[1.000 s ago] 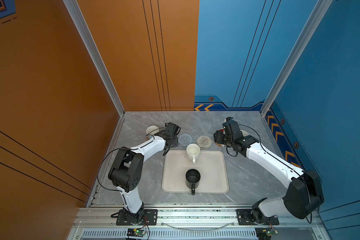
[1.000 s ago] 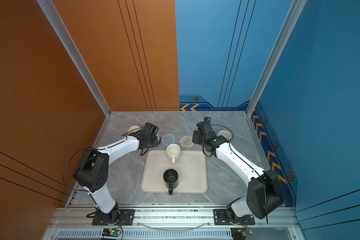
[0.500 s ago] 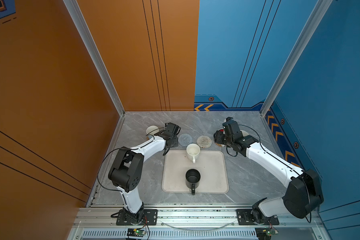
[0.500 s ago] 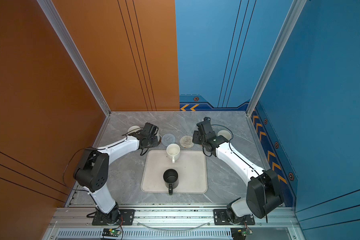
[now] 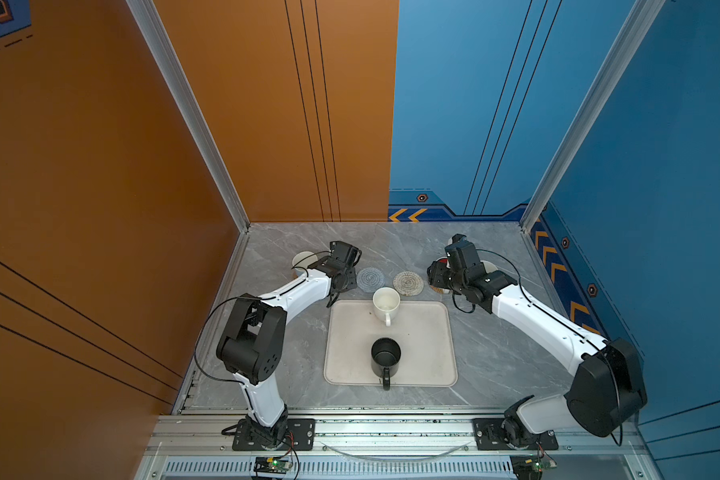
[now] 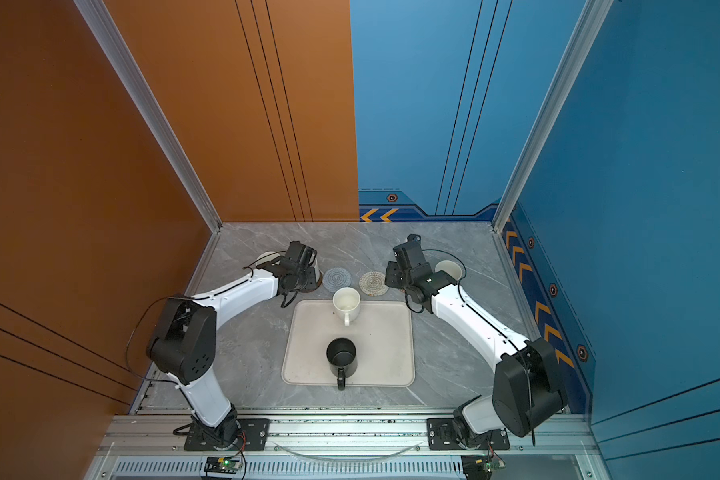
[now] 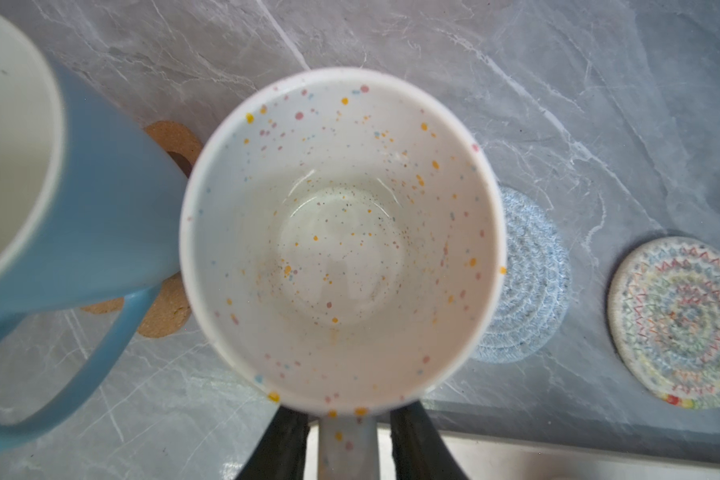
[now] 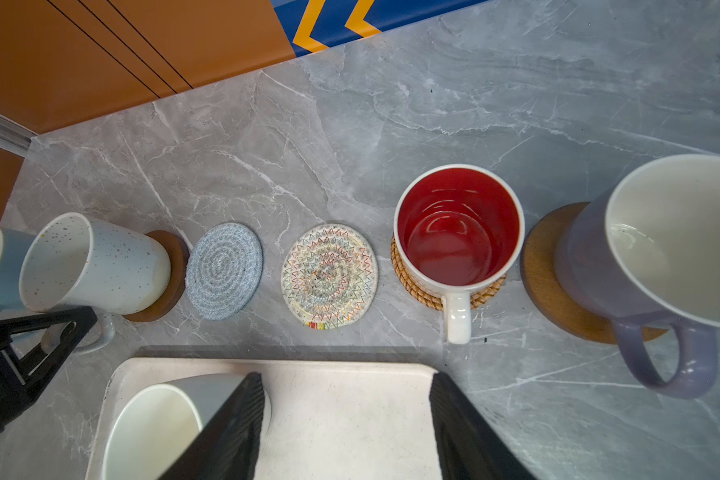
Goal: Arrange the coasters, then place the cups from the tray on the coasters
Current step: 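Lower the speckled white mug onto the wooden coaster with the left gripper, then open the left gripper and raise it while right reaches to the white mug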
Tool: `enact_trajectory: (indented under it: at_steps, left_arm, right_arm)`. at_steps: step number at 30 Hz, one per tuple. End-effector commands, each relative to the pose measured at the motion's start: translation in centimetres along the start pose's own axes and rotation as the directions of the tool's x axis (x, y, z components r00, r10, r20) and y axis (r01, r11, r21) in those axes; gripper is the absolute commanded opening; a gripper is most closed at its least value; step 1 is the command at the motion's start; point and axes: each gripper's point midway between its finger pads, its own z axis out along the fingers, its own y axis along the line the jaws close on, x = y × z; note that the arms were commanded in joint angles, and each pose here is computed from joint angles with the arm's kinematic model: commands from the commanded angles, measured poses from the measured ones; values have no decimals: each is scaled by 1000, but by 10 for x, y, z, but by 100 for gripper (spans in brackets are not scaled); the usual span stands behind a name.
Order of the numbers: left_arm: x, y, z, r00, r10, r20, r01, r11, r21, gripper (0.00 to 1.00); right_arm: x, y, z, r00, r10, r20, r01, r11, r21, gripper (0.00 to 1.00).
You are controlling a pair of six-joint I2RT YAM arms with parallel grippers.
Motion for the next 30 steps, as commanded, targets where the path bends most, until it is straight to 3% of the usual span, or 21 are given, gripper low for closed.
enact_trajectory:
  at_steps: [1,15,30]
  left_arm:
    - [-17,4,-9,999,-10,51,10,1000,-9,38]
    - [-19,12,-48,994,-17,108,16,1000,9,45]
    - [-21,-8,-133,959,-6,282,-29,993,118,49]
  right_arm:
    - [2,-1,0,1000,-8,-16,8,1000,-3,62]
    - [0,6,-9,1000,-19,-2,19,1000,-18,62]
    - [6,48,-43,992,-124,13,124,989,-76,62]
